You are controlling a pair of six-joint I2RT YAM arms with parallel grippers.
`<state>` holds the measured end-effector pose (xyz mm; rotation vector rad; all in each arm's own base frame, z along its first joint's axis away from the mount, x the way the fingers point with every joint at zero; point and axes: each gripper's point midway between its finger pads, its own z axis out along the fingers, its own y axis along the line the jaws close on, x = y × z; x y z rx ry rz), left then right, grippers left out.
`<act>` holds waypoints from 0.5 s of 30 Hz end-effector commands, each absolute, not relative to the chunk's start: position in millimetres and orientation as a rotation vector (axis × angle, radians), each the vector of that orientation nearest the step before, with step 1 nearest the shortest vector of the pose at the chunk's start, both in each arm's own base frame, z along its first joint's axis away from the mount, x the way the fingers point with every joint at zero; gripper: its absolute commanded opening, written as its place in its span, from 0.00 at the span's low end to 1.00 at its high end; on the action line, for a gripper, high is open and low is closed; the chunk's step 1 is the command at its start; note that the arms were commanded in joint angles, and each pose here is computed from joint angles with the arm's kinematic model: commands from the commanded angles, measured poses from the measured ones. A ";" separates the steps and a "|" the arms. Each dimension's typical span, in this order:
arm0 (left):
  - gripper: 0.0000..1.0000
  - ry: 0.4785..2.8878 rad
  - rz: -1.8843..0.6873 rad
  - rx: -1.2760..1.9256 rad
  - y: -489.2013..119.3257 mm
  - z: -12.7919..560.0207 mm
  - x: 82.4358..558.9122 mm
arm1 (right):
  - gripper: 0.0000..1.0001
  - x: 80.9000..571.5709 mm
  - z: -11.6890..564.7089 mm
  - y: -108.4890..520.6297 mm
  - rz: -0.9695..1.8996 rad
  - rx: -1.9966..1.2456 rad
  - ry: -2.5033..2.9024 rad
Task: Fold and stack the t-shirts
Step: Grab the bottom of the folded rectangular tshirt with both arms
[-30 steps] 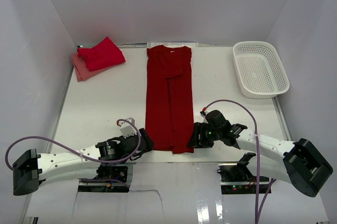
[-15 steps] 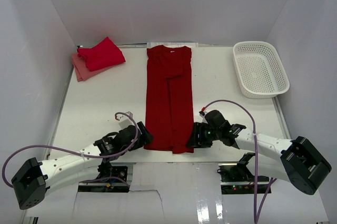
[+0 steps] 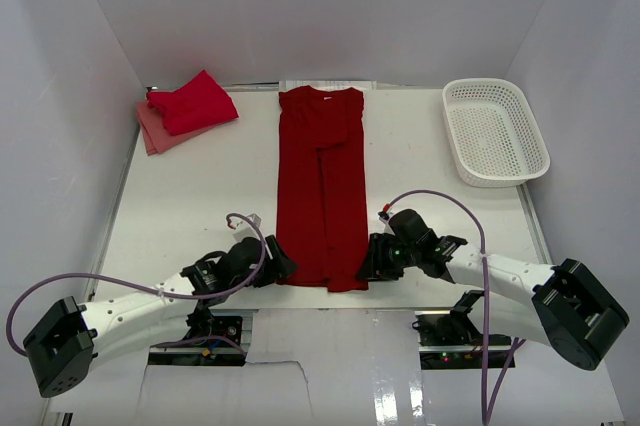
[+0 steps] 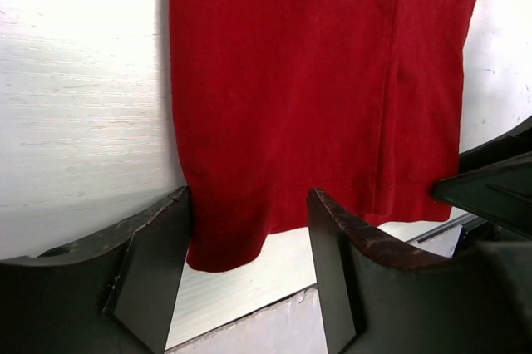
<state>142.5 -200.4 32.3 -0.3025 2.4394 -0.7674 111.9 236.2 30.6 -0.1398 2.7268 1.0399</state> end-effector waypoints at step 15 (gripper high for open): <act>0.49 2.593 -0.552 -0.297 -165.7 -6.1 121.3 | 0.31 110.9 26.0 236.5 1.047 -0.150 2.731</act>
